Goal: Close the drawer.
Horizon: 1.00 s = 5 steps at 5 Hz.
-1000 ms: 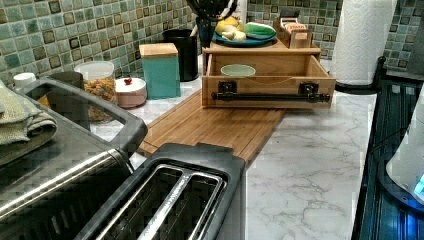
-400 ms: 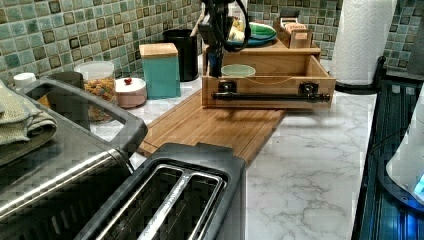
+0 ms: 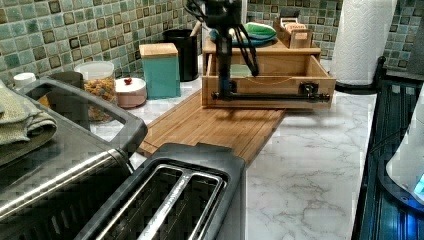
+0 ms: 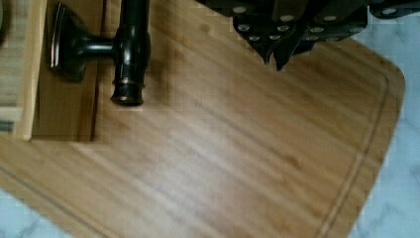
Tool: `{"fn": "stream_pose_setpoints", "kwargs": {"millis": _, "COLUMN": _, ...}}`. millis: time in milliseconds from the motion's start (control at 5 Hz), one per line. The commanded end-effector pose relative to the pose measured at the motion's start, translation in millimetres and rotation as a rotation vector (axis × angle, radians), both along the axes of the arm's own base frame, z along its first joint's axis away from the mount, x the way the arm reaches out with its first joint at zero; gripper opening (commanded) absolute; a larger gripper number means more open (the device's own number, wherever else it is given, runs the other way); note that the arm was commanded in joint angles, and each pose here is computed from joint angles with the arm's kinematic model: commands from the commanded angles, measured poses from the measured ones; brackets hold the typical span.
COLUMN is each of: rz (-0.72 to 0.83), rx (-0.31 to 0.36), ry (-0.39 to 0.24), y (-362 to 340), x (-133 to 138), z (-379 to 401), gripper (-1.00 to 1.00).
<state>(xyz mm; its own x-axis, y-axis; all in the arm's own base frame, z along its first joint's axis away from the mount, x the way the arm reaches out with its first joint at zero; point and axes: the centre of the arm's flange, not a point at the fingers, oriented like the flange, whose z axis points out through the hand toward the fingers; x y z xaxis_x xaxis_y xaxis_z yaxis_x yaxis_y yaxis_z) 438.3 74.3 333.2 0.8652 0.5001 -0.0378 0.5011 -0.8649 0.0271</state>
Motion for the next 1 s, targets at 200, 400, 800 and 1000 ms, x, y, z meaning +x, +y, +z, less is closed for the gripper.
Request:
{"fn": "stream_pose_setpoints", "kwargs": {"millis": 200, "rz": -0.039, "rx": -0.070, "ry": -0.036, "y": -51, "x": -24, "z": -23, "gripper": -1.00}}
{"fn": "stream_pose_setpoints", "kwargs": {"millis": 400, "rz": -0.048, "rx": -0.101, "ry": -0.065, "y": -59, "x": -42, "z": -34, "gripper": -1.00}}
{"fn": "stream_pose_setpoints", "kwargs": {"millis": 800, "rz": -0.080, "rx": -0.100, "ry": -0.029, "y": -79, "x": -67, "z": -48, "gripper": -1.00}}
{"fn": "stream_pose_setpoints", "kwargs": {"millis": 1000, "rz": -0.088, "rx": -0.089, "ry": -0.054, "y": -76, "x": -71, "z": -49, "gripper": -1.00}}
